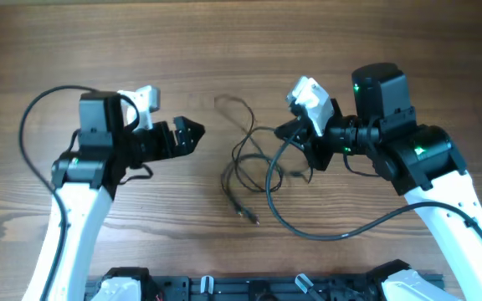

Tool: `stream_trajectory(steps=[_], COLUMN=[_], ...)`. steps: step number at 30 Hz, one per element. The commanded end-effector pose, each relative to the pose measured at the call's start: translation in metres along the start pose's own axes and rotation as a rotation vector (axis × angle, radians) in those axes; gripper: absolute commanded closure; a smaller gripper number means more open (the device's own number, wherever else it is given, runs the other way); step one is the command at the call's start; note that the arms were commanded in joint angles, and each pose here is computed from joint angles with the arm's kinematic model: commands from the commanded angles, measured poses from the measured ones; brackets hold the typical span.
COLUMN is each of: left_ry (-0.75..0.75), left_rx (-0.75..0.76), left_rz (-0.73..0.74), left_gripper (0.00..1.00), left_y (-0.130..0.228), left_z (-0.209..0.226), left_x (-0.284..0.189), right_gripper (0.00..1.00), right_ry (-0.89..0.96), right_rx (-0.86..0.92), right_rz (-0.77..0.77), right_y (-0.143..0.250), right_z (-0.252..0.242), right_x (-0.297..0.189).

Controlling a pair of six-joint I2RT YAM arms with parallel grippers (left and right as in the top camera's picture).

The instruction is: Untangle cables

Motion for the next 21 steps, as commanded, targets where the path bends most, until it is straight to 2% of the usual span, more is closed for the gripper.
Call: stream_trajectory(steps=[1, 5, 11, 16, 18, 19, 20, 21], left_ry=[0.093, 0.107, 0.045, -0.16, -0.188, -0.197, -0.236, -0.272], left_rx=[0.0, -0.041, -0.202, -0.331, -0.344, -0.339, -0.315, -0.293], left_rz=[0.13, 0.216, 0.369, 0.405, 0.411, 0.409, 0.384, 0.36], left_gripper=[0.0, 0.0, 0.0, 0.0, 0.0, 0.02, 0.21, 0.25], left_y=[0.003, 0.007, 0.024, 0.034, 0.036, 0.036, 0.035, 0.034], left_z=[0.007, 0.011, 0.013, 0.033, 0.037, 0.039, 0.042, 0.043], left_x=[0.02, 0.039, 0.076, 0.1, 0.106, 0.109, 0.114, 0.117], right_gripper=[0.96, 0.96, 0.96, 0.96, 0.96, 0.96, 0.96, 0.96], right_ry=[-0.083, -0.084, -0.084, -0.059, -0.031, -0.031, -0.033, -0.033], right_rx=[-0.097, -0.097, -0.094, -0.092, -0.09, -0.09, -0.089, -0.089], right_rz=[-0.058, -0.058, -0.058, -0.037, -0.018, -0.018, -0.019, -0.018], right_y=[-0.005, -0.005, -0.005, -0.003, -0.002, -0.002, -0.002, -0.002], right_z=[0.005, 0.005, 0.005, 0.004, 0.002, 0.002, 0.002, 0.002], right_x=[0.001, 0.001, 0.001, 0.001, 0.001, 0.001, 0.001, 0.001])
Point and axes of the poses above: each gripper's point midway between its finger pads, its own x axis out along the fingers, its own z axis along the line the jaws close on, y = z × x, the point moved 10 cm from there along -x, back along the fingers, and after that the axes turned 11 degrees about -x, right-handed, at the moved point
